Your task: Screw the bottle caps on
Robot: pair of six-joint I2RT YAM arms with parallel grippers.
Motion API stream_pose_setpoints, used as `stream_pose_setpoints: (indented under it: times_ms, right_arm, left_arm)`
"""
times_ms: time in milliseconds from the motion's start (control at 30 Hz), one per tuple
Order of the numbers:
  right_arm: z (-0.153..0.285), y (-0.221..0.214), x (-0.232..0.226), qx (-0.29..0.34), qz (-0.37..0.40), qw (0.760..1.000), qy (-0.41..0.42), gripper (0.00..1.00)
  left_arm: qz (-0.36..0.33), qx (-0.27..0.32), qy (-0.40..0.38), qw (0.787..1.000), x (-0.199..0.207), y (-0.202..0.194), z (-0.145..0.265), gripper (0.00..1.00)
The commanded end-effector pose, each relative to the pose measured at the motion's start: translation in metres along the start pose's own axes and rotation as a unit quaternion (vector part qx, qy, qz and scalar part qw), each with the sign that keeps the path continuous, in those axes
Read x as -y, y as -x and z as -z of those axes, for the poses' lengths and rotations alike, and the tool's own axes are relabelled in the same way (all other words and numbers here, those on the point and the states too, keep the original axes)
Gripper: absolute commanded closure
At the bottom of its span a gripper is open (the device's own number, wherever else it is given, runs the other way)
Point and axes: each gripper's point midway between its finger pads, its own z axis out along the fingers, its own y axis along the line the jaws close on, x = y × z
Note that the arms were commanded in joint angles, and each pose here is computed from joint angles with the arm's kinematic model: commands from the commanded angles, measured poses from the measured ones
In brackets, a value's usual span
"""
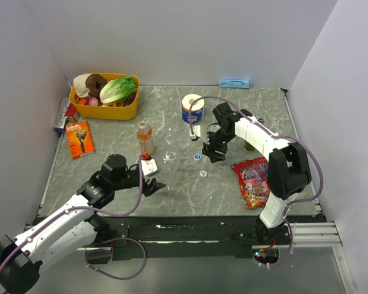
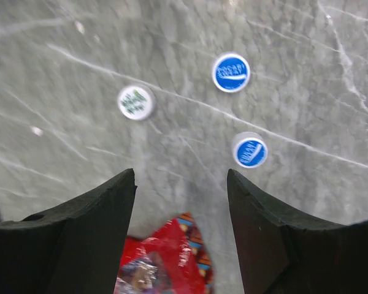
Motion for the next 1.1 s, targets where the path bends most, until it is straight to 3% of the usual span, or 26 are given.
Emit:
stream_pose_setpoints:
  times_ms: [0, 300, 1067]
  right_arm:
    - [0.007, 0.001, 0.038, -0.009, 0.100, 0.993, -0.063, 0.32]
    - [-0.019, -0.012, 0.058, -0.022, 0.074, 0.995, -0.065, 0.32]
    - [-0.054, -0.035, 0.060, -0.054, 0.063, 0.995, -0.051, 0.44]
  left_arm:
    - [-0.007, 0.005, 0.011, 1.000, -0.008, 0.009, 0.000, 0.99]
    - [0.025, 0.009, 0.029, 0.999, -0.020, 0.008, 0.002, 0.99]
    - [0.054, 0.010, 0.050, 0.997, -0.033, 0.005, 0.005, 0.97]
